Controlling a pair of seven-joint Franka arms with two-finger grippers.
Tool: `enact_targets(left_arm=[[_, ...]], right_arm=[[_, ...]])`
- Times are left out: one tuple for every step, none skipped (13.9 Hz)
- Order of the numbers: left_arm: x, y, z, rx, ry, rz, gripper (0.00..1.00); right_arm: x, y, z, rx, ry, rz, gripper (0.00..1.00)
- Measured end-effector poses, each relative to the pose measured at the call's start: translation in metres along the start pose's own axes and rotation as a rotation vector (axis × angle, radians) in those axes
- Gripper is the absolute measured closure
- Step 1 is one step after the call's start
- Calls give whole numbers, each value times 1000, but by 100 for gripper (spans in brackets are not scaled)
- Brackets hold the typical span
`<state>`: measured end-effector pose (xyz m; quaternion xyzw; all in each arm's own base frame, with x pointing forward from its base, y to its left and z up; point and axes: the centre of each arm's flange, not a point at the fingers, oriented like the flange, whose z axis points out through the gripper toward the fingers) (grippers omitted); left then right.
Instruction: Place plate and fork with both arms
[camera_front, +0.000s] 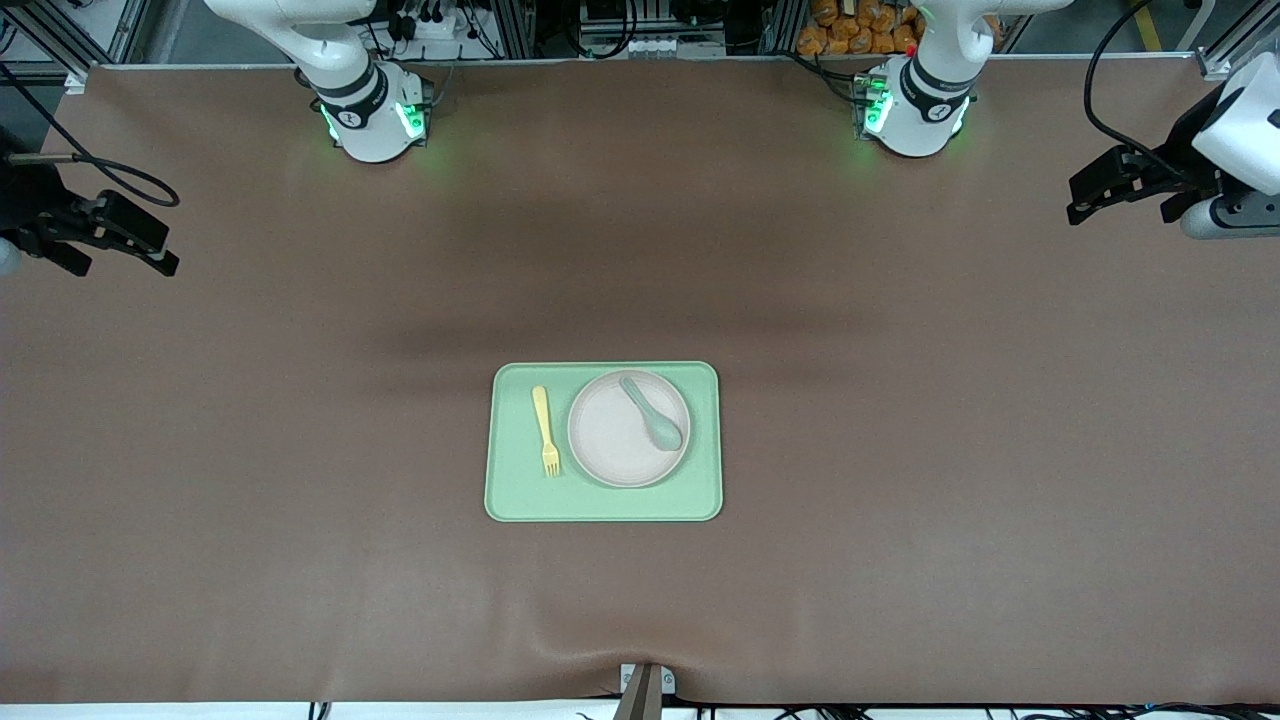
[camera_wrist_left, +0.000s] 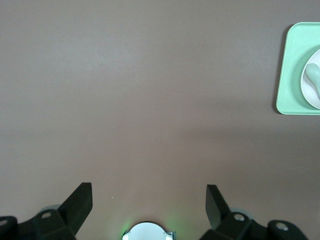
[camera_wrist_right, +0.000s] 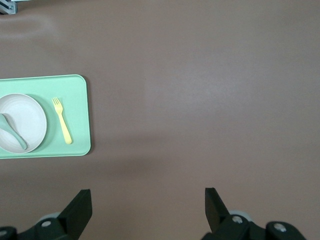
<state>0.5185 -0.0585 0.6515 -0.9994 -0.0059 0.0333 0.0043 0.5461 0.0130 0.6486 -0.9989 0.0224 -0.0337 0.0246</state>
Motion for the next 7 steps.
enact_targets(left_arm=[[0,0,0,0,0,1,0],[0,0,0,0,0,1,0],[0,0,0,0,0,1,0],[0,0,0,0,0,1,0],[0,0,0,0,0,1,0],[0,0,0,0,0,1,0],[0,0,0,0,0,1,0]], right_arm=[[0,0,0,-2,0,1,0],[0,1,0,-3,0,1,0],[0,1,0,-4,0,2,0],[0,1,0,-5,0,2,0],[0,1,0,-5,0,2,0],[0,1,0,-6,0,2,0],[0,1,0,-6,0,2,0]])
